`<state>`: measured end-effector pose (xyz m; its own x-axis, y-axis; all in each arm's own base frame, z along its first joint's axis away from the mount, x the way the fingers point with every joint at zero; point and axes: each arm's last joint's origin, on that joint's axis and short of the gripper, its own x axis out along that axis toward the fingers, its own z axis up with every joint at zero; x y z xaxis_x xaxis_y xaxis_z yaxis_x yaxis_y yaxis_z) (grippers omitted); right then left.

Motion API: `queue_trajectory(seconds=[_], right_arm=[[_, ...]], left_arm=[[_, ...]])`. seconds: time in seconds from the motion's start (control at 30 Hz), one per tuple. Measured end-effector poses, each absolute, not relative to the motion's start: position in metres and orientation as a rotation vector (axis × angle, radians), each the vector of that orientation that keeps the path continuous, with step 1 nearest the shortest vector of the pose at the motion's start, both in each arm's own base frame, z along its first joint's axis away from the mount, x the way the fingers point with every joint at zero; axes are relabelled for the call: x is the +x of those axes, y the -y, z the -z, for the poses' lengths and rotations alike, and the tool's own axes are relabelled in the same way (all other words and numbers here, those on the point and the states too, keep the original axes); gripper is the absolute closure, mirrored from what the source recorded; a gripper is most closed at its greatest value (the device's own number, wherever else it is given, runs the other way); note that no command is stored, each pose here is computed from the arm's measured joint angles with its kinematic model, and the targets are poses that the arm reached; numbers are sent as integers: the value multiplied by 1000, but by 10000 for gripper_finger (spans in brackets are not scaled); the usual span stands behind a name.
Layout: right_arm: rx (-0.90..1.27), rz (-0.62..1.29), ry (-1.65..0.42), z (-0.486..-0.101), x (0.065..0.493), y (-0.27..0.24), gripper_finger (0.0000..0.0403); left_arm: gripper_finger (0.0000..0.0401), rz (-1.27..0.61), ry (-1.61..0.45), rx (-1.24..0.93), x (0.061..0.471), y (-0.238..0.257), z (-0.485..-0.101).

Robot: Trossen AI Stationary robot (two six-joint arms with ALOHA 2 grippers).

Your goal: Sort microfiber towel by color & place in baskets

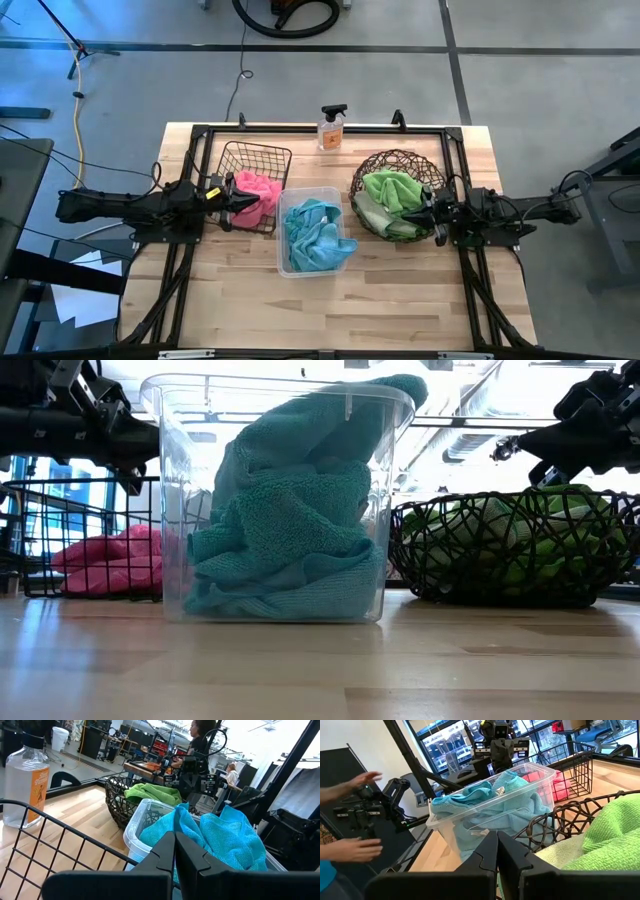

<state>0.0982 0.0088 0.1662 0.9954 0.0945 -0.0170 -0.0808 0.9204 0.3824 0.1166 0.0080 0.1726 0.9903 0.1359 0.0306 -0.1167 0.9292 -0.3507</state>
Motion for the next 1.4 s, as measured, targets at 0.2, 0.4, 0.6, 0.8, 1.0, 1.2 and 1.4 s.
queue_trajectory(seconds=[0.2,0.4,0.6,0.8,1.0,1.2,1.4], right_arm=[[391,-88,-35,-166,98,-9,402],[392,-88,-35,-166,98,-9,402],[392,-88,-35,-166,98,-9,402],[392,-89,-36,-166,98,-9,402],[392,-89,-36,-166,98,-9,402],[392,-90,-36,-166,98,-9,402],[392,-90,-36,-166,98,-9,402]], left_arm=[[401,-130,54,-344,117,-8,-173],[401,-94,35,-190,110,-4,-172],[401,-100,32,-135,97,-5,-169],[401,-96,24,-89,97,-7,-168],[401,-121,27,-118,97,-10,-168],[401,-139,30,-144,97,-11,-168],[401,-139,30,-144,97,-11,-168]])
